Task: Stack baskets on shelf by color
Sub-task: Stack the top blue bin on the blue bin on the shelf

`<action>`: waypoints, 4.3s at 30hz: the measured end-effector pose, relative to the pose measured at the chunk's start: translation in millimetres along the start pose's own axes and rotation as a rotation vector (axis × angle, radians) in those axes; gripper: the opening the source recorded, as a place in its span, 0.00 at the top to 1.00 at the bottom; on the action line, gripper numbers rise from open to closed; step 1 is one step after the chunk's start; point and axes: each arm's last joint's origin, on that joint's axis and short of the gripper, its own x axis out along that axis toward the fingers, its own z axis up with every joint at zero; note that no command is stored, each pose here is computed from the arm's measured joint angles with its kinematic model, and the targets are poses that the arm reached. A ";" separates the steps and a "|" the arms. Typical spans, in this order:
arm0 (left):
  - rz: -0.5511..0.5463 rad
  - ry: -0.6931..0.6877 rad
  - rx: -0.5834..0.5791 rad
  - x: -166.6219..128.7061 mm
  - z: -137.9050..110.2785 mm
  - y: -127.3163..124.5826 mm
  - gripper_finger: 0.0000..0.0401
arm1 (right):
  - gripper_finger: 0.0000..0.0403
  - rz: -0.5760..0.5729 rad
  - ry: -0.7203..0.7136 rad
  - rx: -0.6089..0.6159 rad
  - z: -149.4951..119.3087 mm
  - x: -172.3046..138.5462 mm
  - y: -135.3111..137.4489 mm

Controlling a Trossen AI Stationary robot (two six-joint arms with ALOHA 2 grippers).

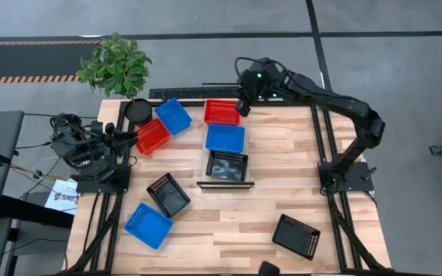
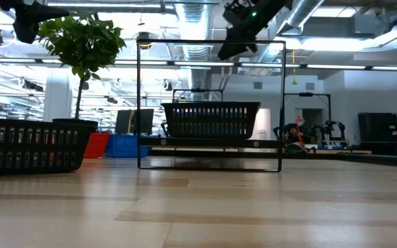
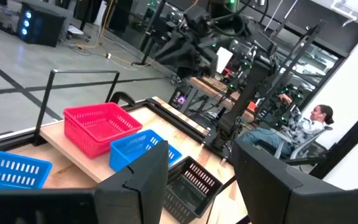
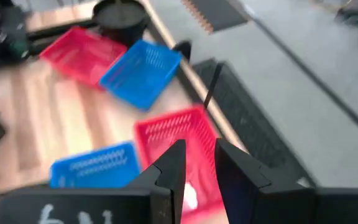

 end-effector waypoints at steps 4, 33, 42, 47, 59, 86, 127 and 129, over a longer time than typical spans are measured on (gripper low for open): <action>0.000 0.022 0.006 0.0 -3.1 1.7 0.58 | 0.74 0.029 0.142 0.002 -12.9 -8.3 9.9; 0.025 0.044 0.008 -0.3 -8.2 6.0 0.58 | 0.68 -0.003 0.448 0.030 -46.5 -85.4 77.6; -0.032 0.078 -0.040 -2.2 -1.2 4.4 0.58 | 0.68 0.055 0.343 0.059 -45.7 -121.2 96.8; -0.070 0.115 -0.034 -2.2 -3.2 3.5 0.58 | 0.68 0.097 0.317 0.071 -46.8 -130.1 110.4; -0.075 0.159 -0.037 -2.5 -7.5 5.8 0.58 | 0.68 0.097 0.309 0.024 -54.0 -134.2 141.1; -0.028 0.250 -0.057 3.6 -42.0 9.4 0.58 | 0.65 0.238 -0.168 -0.159 -6.2 -40.3 203.5; 0.022 0.297 0.032 10.6 -53.1 -3.3 0.58 | 0.54 0.164 -0.445 -0.217 65.5 134.6 213.3; 0.029 0.301 0.029 10.4 -53.6 -2.4 0.58 | 0.54 0.155 -0.499 -0.193 64.6 151.3 208.2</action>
